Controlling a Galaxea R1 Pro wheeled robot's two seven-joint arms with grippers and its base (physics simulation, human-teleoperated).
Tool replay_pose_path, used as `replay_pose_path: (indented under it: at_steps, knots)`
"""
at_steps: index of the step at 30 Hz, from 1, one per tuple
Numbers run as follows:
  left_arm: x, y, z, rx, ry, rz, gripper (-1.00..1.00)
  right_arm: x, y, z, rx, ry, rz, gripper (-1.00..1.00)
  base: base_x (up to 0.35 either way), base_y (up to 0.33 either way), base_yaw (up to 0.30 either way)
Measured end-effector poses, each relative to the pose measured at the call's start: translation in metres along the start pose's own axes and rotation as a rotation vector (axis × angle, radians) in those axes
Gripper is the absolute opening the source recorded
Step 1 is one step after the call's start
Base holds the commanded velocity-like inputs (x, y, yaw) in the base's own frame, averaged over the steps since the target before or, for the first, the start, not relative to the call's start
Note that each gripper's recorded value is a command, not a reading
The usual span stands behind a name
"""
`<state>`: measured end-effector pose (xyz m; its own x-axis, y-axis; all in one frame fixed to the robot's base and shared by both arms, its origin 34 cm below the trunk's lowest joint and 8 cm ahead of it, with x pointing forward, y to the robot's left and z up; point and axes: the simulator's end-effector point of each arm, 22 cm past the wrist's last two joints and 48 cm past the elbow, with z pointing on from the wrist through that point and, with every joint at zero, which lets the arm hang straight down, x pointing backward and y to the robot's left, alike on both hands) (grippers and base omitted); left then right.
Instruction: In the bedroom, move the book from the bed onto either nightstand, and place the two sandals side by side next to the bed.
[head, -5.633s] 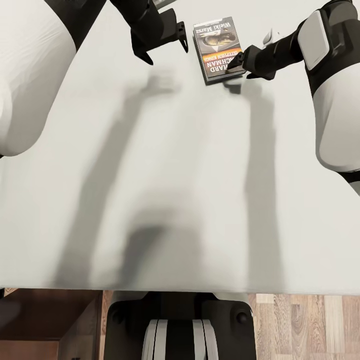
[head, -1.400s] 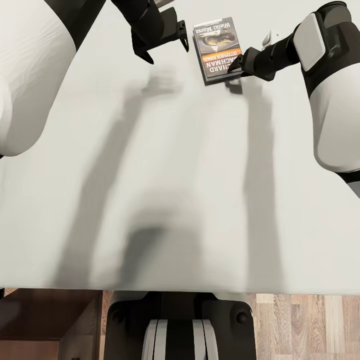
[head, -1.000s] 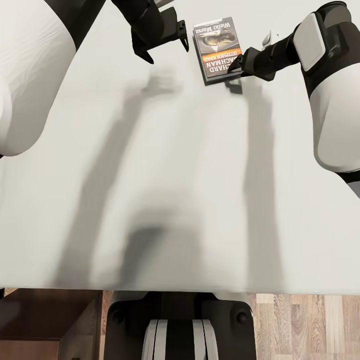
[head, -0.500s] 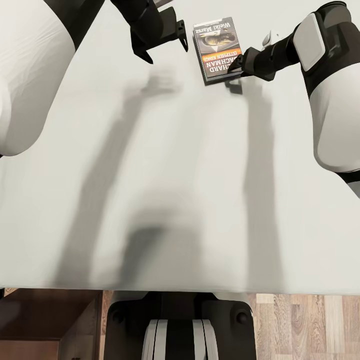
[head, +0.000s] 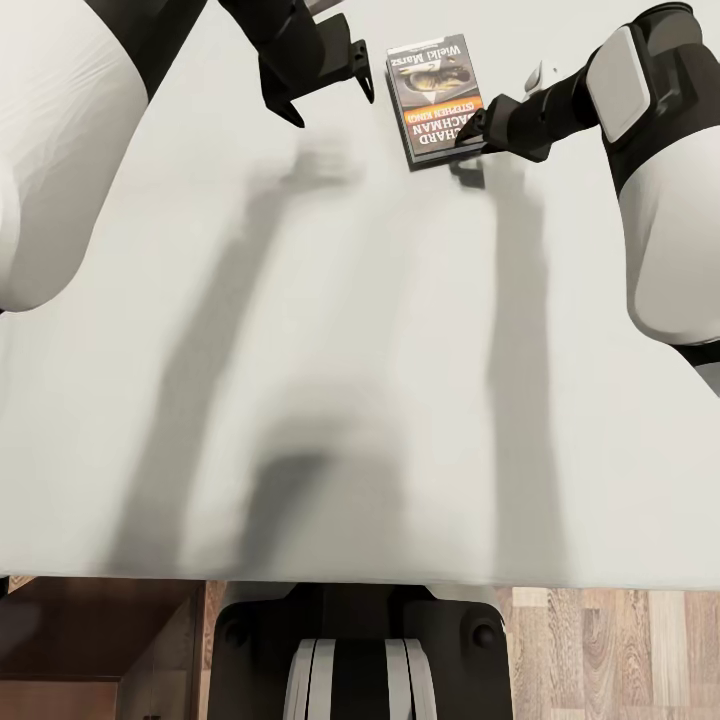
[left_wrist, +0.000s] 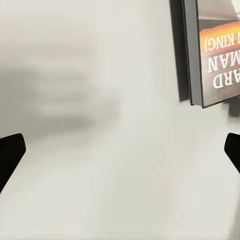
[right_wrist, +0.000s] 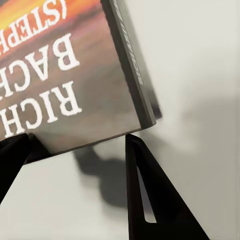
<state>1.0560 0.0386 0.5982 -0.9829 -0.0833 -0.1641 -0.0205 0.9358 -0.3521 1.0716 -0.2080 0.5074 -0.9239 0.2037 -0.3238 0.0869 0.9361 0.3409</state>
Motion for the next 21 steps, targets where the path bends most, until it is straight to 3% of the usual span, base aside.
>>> replay_pose_path:
  at_steps: [21]
  knots:
    - [0.020, 0.010, 0.019, 0.010, 0.040, -0.023, 1.00, 0.000, 0.002, 0.000, -0.016, 0.005, 0.018, -1.00, 0.000, 0.000, 0.000]
